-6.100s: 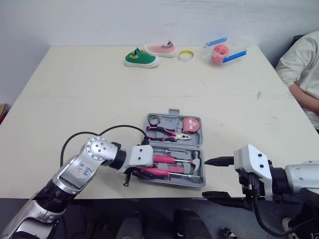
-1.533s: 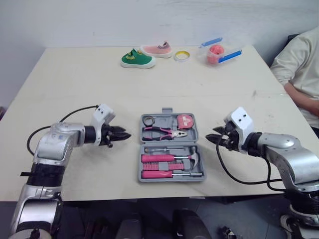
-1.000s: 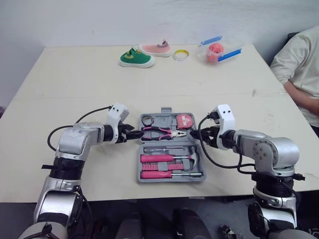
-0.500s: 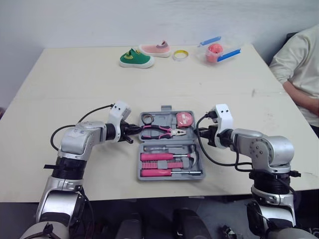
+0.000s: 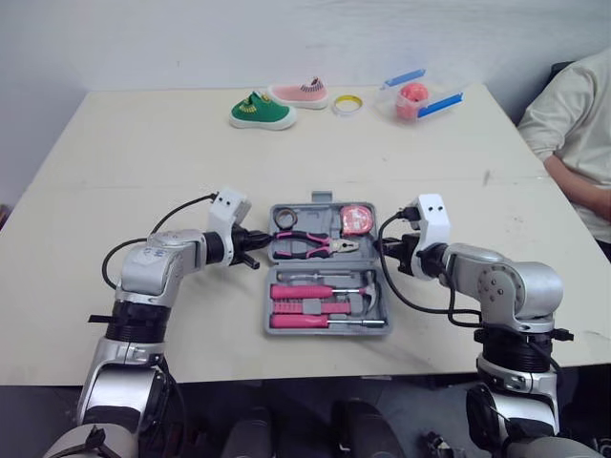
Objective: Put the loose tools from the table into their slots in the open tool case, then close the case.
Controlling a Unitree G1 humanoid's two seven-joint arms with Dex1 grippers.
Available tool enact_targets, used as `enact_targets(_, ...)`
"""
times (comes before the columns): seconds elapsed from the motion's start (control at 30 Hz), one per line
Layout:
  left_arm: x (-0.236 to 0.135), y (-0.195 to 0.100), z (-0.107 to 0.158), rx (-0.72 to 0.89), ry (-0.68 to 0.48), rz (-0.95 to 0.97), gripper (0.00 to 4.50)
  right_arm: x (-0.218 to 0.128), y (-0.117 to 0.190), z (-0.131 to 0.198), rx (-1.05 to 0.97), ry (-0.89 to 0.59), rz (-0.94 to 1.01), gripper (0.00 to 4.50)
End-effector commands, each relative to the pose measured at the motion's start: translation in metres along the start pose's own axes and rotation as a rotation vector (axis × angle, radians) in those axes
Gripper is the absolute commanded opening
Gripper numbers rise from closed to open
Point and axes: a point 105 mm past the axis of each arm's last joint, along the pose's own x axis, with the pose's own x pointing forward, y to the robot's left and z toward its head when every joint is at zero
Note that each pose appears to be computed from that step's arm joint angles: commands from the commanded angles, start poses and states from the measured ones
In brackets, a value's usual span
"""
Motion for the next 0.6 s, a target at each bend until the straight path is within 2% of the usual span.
enact_targets(0.03,0.003,-0.012,0.035,0.142,-0.144,-0.046,0.05,-0.004,0.027,0.04,-0.109,-0.214,0.062,0.0)
enact_targets(0.13,0.0,-0.017,0.045,0.255,-0.22,-0.073,0.05,-0.005,0.026,0.043,-0.168,-0.292,0.017,0.0)
enact_targets(0.27,0.0,-0.027,0.019,0.426,-0.196,-0.116,0.05,-0.003,0.026,0.018,-0.208,-0.304,-0.029,0.0)
enact_targets(0.4,-0.002,-0.033,-0.001,0.449,-0.205,-0.112,0.05,-0.006,0.023,-0.003,-0.406,-0.348,-0.081,0.0)
enact_targets(0.5,-0.007,-0.033,-0.006,0.459,-0.234,-0.079,0.05,-0.013,0.02,-0.01,-0.569,-0.409,-0.098,0.0)
enact_targets(0.6,-0.011,-0.035,-0.008,0.486,-0.246,-0.069,0.05,-0.018,0.016,-0.012,-0.582,-0.447,-0.099,0.0)
